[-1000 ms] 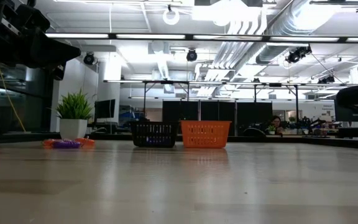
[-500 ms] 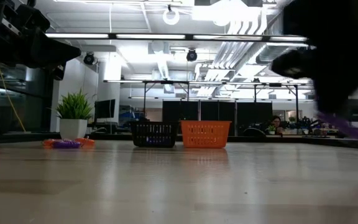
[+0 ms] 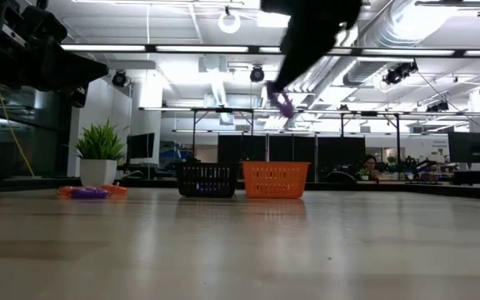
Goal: Sort spring keychains into baskets
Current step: Put the purple spring keychain into the black basket
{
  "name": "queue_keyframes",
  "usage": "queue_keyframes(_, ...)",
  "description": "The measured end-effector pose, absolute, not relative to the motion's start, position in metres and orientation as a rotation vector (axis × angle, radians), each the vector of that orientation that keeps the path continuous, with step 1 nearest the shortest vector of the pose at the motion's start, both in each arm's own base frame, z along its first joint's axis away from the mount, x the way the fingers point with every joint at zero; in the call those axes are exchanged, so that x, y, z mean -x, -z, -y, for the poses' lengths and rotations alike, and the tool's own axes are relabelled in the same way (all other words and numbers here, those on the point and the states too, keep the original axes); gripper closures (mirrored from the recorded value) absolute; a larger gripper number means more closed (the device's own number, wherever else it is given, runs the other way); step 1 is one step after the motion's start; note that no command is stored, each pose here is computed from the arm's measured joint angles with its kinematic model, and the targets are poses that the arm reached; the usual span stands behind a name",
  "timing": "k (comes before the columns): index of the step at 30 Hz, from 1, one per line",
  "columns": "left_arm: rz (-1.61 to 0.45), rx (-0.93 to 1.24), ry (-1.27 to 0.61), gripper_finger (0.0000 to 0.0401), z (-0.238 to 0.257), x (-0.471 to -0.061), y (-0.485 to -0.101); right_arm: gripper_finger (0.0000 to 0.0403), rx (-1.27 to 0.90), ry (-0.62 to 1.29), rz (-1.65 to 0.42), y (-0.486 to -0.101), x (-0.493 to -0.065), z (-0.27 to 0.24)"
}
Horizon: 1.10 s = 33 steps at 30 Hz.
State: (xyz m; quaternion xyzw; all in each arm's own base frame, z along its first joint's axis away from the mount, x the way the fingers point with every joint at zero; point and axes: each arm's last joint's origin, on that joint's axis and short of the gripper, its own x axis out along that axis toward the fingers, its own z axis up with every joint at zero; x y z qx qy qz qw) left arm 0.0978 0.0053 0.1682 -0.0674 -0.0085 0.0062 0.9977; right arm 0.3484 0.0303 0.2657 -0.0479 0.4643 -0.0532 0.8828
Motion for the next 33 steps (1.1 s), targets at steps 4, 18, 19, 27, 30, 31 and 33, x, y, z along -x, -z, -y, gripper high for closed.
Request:
queue_keyframes(4, 0.017, 0.135, -0.01, 0.04, -0.005, -0.098, -0.168, 0.0385, 0.043, 0.184, -0.946, -0.269, -0.377, -0.005)
queue_keyframes(18, 0.017, 0.135, -0.01, 0.04, -0.005, -0.098, -0.168, 0.0383, -0.135, 0.31, -0.905, -0.254, -0.45, 0.07)
queue_keyframes(19, 0.017, 0.135, -0.01, 0.04, -0.005, -0.098, -0.168, 0.0383, -0.149, 0.318, -0.909, -0.25, -0.452, 0.073)
queue_keyframes(27, 0.017, 0.135, -0.01, 0.04, -0.005, -0.098, -0.168, 0.0378, -0.264, 0.367, -0.956, -0.226, -0.45, 0.093)
queue_keyframes(30, 0.017, 0.135, -0.01, 0.04, -0.005, -0.098, -0.168, 0.0378, -0.297, 0.346, -0.959, -0.223, -0.45, 0.095)
queue_keyframes(31, 0.017, 0.135, -0.01, 0.04, -0.005, -0.098, -0.168, 0.0377, -0.304, 0.344, -0.959, -0.222, -0.451, 0.095)
queue_keyframes(33, 0.017, 0.135, -0.011, 0.04, -0.005, -0.098, -0.168, 0.0373, -0.308, 0.344, -0.959, -0.222, -0.451, 0.095)
